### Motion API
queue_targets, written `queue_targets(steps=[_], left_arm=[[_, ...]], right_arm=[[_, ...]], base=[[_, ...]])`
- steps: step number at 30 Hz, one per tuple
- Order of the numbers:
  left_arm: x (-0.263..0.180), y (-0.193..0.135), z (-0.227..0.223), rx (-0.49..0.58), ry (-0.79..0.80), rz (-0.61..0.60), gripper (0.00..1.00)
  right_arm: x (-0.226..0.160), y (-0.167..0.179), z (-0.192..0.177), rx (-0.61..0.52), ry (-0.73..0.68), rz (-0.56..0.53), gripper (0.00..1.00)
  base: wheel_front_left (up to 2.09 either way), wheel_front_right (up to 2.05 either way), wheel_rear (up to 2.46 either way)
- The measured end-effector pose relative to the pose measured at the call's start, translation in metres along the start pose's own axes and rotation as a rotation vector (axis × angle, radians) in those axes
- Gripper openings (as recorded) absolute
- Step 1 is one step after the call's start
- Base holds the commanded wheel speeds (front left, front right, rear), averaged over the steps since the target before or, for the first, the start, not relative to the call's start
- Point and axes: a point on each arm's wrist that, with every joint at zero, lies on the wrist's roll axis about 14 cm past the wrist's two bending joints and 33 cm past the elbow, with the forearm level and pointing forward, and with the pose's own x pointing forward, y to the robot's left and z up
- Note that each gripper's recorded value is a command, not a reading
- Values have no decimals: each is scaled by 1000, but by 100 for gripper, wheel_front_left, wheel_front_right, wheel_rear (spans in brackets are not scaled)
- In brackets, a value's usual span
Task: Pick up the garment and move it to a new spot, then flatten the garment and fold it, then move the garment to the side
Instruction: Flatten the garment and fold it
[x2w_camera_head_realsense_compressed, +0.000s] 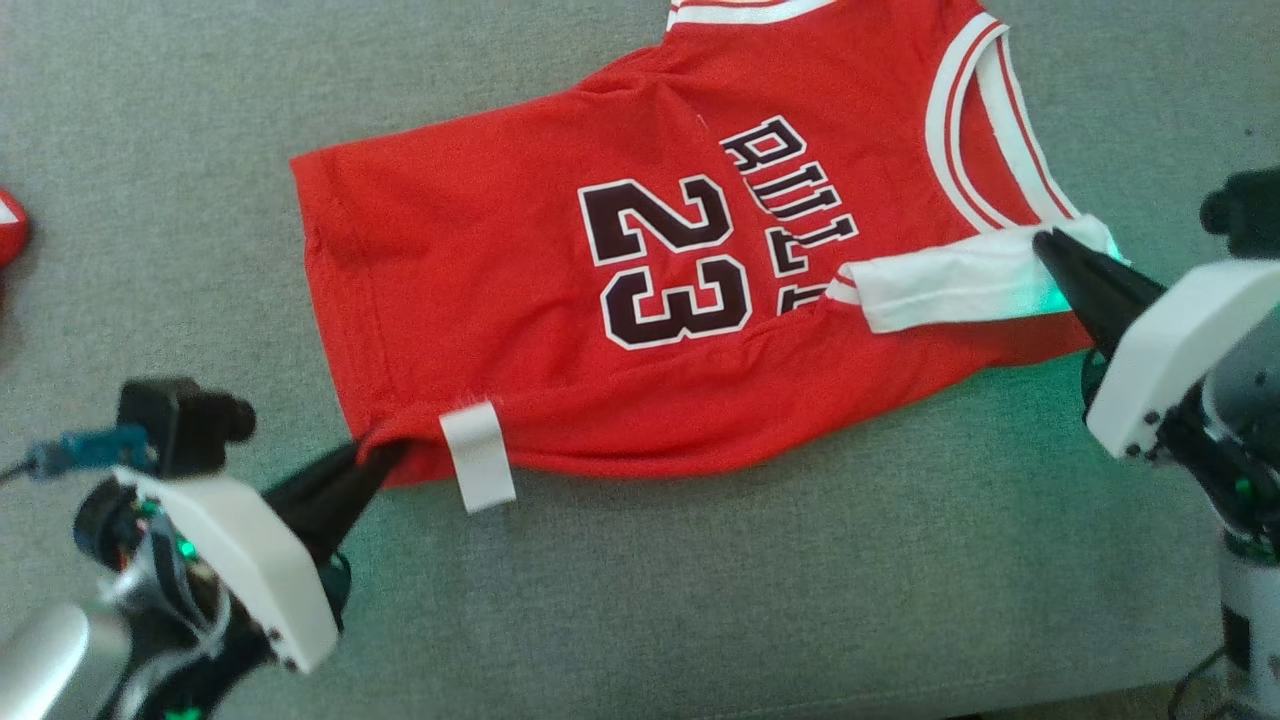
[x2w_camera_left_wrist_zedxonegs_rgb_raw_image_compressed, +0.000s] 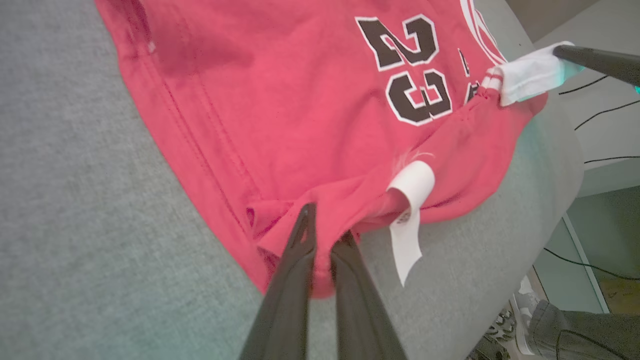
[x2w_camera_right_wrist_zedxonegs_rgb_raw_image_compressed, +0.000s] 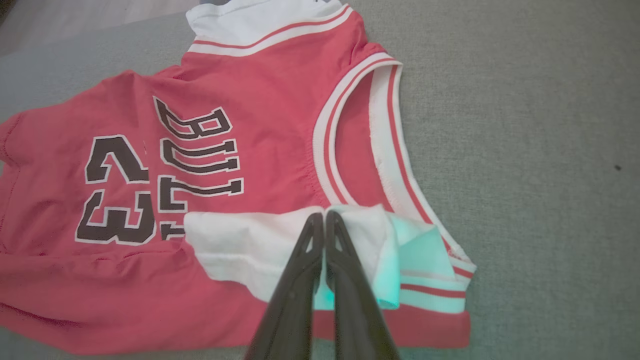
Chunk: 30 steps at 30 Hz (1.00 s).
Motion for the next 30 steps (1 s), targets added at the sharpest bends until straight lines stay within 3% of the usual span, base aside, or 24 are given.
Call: queue_targets(steps=[1, 2, 3, 8, 13, 22, 30], left_arm=[[2, 4, 3, -3, -2, 8, 38], [3, 8, 6, -13, -4, 14, 96], [5, 9, 7, -21, -1, 14, 100], [8, 6, -2, -52, 56, -2, 100], [-4, 12, -2, -92, -2, 53, 100], [-24, 7, -19, -183, -127, 130, 100], [-12, 0, -12, -227, -182, 113, 100]], right_arm=[[3, 0, 1, -7, 5, 0, 0], [6, 0, 2, -13, 8, 0, 47], [8, 1, 3, -25, 13, 4, 100], [8, 0, 10, -37, 2, 3, 100], [-12, -9, 22, -22, -92, -27, 100], [-49, -41, -40, 47, 0, -145, 100], [-41, -50, -36, 33, -11, -188, 100]], base=[[0, 0, 0], [0, 0, 0], [0, 0, 0], [0, 0, 0], [0, 0, 0], [0, 0, 0], [0, 0, 0]])
